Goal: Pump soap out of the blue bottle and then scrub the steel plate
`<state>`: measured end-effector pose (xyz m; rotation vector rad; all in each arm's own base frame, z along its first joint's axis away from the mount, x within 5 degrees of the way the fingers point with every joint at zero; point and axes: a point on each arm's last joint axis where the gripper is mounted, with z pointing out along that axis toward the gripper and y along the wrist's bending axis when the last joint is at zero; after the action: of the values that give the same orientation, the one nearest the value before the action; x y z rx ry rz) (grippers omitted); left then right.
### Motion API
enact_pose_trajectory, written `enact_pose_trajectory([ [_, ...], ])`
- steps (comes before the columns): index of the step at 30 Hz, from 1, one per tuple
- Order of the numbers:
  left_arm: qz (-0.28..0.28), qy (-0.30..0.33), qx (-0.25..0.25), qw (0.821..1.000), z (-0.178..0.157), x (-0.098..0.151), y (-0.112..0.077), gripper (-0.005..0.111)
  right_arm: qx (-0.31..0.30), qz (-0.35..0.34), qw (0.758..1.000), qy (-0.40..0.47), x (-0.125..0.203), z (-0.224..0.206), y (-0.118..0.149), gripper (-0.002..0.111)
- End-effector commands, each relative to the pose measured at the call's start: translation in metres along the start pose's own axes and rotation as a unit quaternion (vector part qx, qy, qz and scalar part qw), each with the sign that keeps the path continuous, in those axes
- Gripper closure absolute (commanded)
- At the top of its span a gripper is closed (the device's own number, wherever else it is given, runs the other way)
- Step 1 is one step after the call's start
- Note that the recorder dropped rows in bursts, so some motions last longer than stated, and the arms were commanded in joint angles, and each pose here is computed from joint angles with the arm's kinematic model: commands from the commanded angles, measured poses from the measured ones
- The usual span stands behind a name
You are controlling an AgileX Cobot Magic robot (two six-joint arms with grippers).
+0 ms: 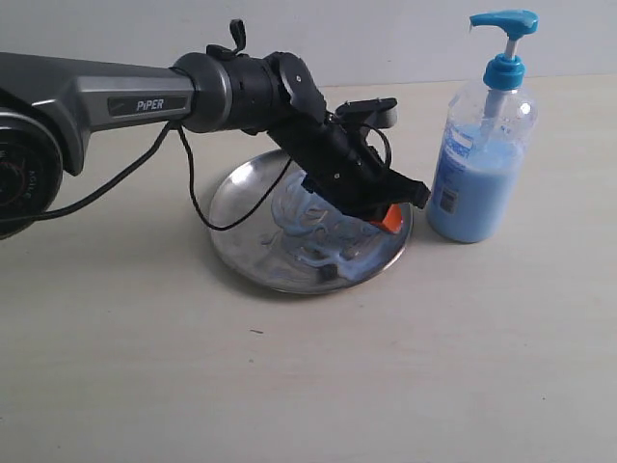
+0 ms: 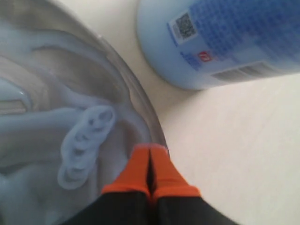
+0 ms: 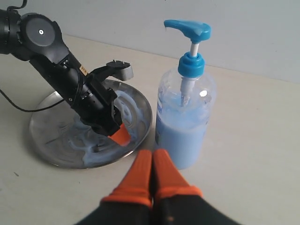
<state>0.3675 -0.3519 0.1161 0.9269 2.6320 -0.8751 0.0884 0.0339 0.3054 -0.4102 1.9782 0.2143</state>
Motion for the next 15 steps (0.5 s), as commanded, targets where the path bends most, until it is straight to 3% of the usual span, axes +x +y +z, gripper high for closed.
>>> enact_pose_trajectory([
  [1,0.004,-0.039,-0.009,0.999,-0.001,-0.009,-0.003,0.107,0.000,0.005,1.000,0.002,0.001,-0.001,0.000,0.108],
  [9,0.009,-0.079,-0.032,0.996,-0.001,-0.016,0.002,0.107,0.000,0.006,1.000,0.001,0.001,0.000,0.000,0.108],
  [15,0.046,-0.047,-0.058,0.996,0.010,-0.011,0.012,0.107,0.000,0.006,1.000,0.001,0.001,0.000,0.000,0.108],
])
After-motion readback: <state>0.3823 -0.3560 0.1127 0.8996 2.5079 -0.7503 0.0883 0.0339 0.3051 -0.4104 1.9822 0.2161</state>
